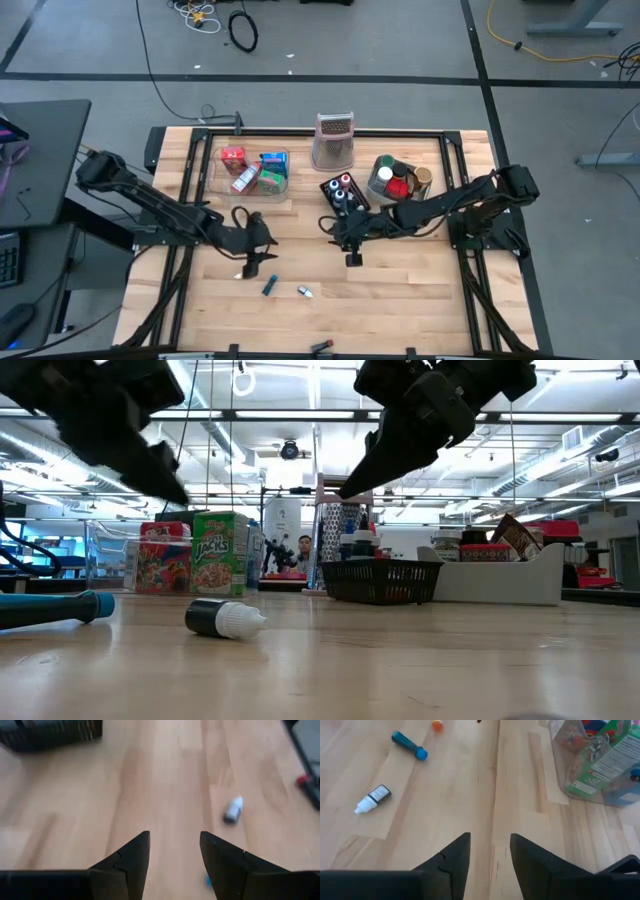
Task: Pick & Place Kitchen Items
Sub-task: Put the small orange food coloring bottle into the black bin
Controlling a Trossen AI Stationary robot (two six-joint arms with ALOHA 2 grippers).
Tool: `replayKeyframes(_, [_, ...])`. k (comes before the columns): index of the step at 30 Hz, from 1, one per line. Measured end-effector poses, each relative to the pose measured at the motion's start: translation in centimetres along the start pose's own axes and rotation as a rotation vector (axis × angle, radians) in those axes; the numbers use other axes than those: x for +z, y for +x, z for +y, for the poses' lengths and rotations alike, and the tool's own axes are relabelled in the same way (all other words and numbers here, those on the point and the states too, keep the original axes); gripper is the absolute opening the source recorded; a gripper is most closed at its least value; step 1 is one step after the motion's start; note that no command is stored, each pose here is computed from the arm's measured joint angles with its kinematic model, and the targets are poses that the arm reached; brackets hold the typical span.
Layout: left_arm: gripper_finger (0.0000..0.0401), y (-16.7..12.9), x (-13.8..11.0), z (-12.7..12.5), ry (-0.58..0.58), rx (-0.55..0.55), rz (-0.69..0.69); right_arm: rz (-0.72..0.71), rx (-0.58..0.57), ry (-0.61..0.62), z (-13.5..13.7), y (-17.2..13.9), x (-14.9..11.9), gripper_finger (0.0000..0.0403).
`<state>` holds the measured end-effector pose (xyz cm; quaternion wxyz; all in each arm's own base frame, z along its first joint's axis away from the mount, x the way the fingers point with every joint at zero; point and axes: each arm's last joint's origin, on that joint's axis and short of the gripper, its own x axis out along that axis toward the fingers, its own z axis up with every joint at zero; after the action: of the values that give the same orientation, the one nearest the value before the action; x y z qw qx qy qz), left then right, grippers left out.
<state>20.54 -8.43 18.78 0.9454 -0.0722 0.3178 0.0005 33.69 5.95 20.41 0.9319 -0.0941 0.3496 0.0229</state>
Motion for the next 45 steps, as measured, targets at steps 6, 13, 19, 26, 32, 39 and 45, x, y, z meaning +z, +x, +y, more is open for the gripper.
replayKeyframes(6, [0.0183, -1.6, 0.1, -1.1, -0.018, 0.04, 0.221, -0.002, 0.001, 0.001, 0.1, 0.0, 0.0, 0.0149])
replayKeyframes(13, [0.0183, -1.7, -2.7, -2.5, -0.138, -0.04, 0.383, -0.004, -0.001, 0.001, 0.1, 0.0, 0.0, 0.0149])
replayKeyframes(19, [0.0183, -0.8, -5.1, -3.7, -0.078, -0.008, 0.476, -0.004, -0.001, 0.001, 0.1, 0.0, 0.0, 0.0149])
replayKeyframes(26, [0.0183, 0.8, -7.2, -4.2, -0.034, 0.092, 0.566, -0.004, -0.001, 0.001, 0.1, 0.0, 0.0, 0.0149])
replayKeyframes(32, [0.0182, 1.3, -7.9, -4.1, -0.01, 0.13, 0.592, -0.003, -0.001, 0.001, 0.1, 0.0, 0.0, 0.0149])
replayKeyframes(39, [0.0138, 1.5, -7.7, -4.1, -0.038, 0.152, 0.572, -0.003, -0.001, 0.001, 0.1, 0.0, 0.0, 0.0149])
replayKeyframes(45, [0.0092, 1.9, -7.3, -3.6, -0.129, 0.188, 0.556, -0.004, -0.001, 0.001, 0.1, 0.0, 0.0, 0.0149])
